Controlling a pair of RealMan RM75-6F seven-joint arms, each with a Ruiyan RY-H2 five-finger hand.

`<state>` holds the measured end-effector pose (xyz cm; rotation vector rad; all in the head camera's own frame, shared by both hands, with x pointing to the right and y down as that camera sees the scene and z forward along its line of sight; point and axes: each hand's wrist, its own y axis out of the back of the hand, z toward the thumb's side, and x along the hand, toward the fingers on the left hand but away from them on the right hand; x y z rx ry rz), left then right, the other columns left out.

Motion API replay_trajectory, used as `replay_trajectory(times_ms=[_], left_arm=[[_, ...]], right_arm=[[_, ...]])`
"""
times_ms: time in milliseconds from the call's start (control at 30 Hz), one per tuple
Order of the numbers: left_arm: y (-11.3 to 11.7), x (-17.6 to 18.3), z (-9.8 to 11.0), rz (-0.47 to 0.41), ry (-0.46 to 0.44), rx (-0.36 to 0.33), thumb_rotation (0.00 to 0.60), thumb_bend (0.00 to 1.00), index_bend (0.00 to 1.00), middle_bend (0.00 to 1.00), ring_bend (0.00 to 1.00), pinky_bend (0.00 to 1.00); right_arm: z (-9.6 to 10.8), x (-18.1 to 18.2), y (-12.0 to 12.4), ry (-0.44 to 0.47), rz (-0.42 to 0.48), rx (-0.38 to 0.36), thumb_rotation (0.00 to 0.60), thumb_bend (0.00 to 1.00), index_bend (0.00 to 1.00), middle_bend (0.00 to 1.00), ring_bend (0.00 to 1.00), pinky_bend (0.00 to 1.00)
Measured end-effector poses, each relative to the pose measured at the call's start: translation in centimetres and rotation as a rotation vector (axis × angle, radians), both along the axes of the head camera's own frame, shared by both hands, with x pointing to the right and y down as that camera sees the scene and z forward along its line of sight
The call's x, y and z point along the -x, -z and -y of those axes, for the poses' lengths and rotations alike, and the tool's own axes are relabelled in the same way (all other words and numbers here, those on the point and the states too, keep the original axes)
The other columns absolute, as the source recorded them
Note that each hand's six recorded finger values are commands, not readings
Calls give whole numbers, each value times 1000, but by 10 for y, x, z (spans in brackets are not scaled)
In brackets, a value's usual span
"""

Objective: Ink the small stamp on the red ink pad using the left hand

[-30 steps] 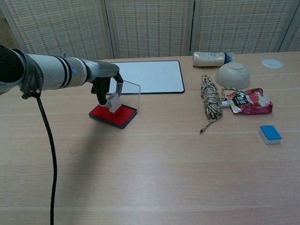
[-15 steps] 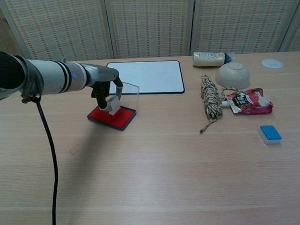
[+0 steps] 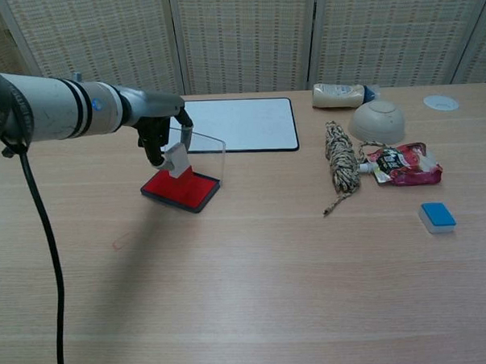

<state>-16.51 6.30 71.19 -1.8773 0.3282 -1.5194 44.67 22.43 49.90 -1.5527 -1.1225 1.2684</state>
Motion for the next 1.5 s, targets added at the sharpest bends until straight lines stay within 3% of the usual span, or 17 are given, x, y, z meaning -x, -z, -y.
replay_trajectory(times_ms=[367, 567, 867, 1500], left_arm=[[29, 26, -23, -13, -1, -14, 600, 395, 800, 1000, 740, 561], [40, 36, -48, -41, -19, -35, 600, 394, 788, 1000, 738, 561], [26, 38, -68, -66, -28, -17, 600, 394, 787, 1000, 738, 561], [-3, 48, -68, -49, -11, -14, 600, 390, 781, 1000, 738, 561]], right_arm=[[2, 1, -3, -7, -13, 6, 600, 280, 0, 0, 0, 0], [2, 0, -4, -9, -17, 9, 600, 280, 0, 0, 0, 0], [1, 2, -4, -6, -19, 5, 600, 279, 0, 0, 0, 0], [1, 2, -4, -3, -20, 6, 600, 280, 0, 0, 0, 0]])
